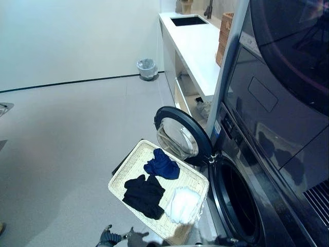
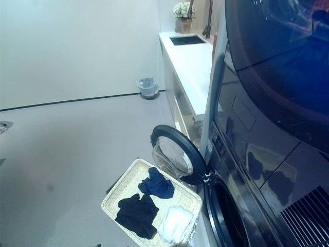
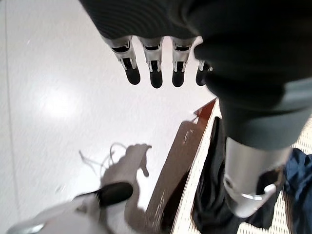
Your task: Put the clothes into the washing machine.
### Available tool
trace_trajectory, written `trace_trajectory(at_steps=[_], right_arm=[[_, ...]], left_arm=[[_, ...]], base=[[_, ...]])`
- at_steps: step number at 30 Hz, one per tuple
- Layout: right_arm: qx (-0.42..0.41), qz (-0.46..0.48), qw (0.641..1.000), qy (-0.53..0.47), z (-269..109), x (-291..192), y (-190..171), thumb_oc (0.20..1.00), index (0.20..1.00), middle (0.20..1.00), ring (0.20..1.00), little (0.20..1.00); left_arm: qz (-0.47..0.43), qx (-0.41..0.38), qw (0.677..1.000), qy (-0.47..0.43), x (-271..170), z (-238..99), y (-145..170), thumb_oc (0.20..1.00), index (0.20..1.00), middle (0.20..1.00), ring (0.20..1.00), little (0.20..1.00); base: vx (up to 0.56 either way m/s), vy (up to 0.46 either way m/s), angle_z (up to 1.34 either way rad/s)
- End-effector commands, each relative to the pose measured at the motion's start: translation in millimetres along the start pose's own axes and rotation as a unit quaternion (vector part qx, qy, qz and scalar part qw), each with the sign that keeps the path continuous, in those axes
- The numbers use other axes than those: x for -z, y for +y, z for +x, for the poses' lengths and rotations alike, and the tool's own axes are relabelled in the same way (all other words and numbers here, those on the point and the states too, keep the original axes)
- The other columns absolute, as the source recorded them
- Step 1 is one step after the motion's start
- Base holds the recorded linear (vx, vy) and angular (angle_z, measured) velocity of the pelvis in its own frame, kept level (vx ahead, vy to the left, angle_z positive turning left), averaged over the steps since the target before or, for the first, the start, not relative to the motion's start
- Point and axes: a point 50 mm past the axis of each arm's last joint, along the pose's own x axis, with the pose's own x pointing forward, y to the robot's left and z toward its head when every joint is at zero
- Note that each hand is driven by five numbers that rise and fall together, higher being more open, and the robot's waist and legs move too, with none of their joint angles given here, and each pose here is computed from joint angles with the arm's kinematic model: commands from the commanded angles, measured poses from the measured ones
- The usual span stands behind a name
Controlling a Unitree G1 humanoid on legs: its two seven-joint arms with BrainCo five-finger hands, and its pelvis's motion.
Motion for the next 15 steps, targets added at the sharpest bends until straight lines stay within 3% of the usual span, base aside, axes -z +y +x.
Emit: trace_trajectory(at_steps=[1,6,9,15], right_arm=[[0.013,-0.054,0.996,-0.074,2,-52,-8,1.000,1.000,1.000,1.000,1.000],[0.031,-0.050,0.992,-0.114,-1,-80,-18,1.000,1.000,1.000,1.000,1.000],[0.032,-0.057,0.984,-0.168,-6,-117,-19,1.000,1.000,1.000,1.000,1.000],[0.029,-0.052,0.977,-0.206,-10,-142,-15,1.000,1.000,1.000,1.000,1.000]], left_arm=[[0.019,-0.076,0.994,-0.072,-54,11,18,1.000,1.000,1.000,1.000,1.000],[0.033,-0.117,0.986,-0.114,-86,13,27,1.000,1.000,1.000,1.000,1.000],[0.022,-0.146,0.976,-0.158,-127,14,45,1.000,1.000,1.000,1.000,1.000],[0.011,-0.165,0.970,-0.180,-154,14,64,1.000,1.000,1.000,1.000,1.000]], base=[[-0.05,0.126,-0.09],[-0.08,0.115,-0.14],[-0.12,0.096,-0.24],[-0.04,0.043,-0.05]])
